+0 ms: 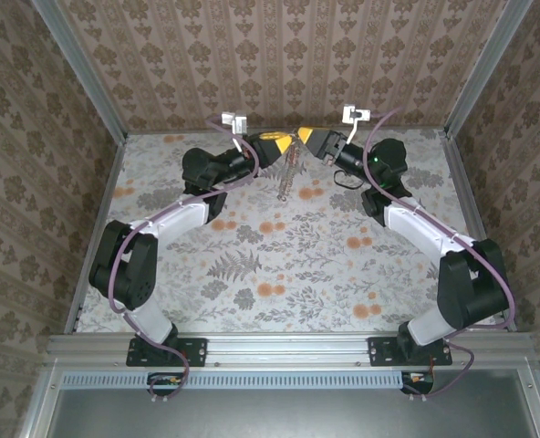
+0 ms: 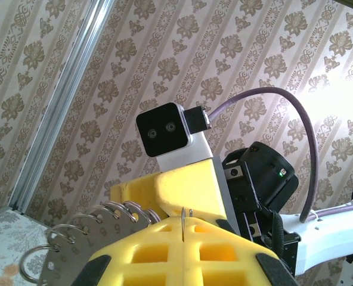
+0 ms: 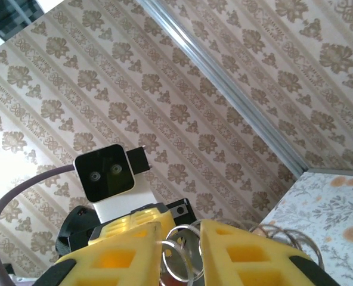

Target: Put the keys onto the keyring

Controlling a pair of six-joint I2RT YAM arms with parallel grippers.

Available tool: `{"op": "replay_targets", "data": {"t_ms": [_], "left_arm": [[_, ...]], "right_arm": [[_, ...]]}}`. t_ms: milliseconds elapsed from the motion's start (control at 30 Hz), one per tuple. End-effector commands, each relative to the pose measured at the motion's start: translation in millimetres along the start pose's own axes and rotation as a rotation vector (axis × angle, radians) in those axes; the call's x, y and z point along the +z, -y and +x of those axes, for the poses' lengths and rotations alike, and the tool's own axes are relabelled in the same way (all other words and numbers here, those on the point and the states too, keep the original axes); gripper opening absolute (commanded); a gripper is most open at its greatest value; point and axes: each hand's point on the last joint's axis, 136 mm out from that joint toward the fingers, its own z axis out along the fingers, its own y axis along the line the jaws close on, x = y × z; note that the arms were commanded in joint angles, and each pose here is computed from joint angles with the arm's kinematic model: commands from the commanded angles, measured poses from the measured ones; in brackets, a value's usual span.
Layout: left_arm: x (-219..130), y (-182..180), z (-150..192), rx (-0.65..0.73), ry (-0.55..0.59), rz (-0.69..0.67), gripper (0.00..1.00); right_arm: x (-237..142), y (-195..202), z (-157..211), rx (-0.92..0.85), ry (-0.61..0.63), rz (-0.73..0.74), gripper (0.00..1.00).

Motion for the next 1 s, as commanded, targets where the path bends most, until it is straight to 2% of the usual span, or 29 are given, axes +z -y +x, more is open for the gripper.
{"op": "replay_targets", "data": {"t_ms": [0,267,433,967], "left_arm": [[4.9,17.8,-17.1,0.059,0.031,0.062,0.00],[4.9,17.2,-17.1,0.057,0.033,0.060,0.00],[4.9,17.4,-18.0,0.059,0.036,0.059,0.00],[4.8,16.8,-18.4,0.058,0.039,0.056,0.00]], "right_arm": [[4.5,-31.6,-8.9,-0.060,0.009,-0.112,0.25],[-4.2,-30.1,-6.1,-0.068,0.032,-0.089,0.31],[-6.9,-33.7,-4.5,-0.066,0.030,-0.103,0.29],[-5.7,-42.3,7.5,-0.051,0.005,-0.158,0.32]]}}
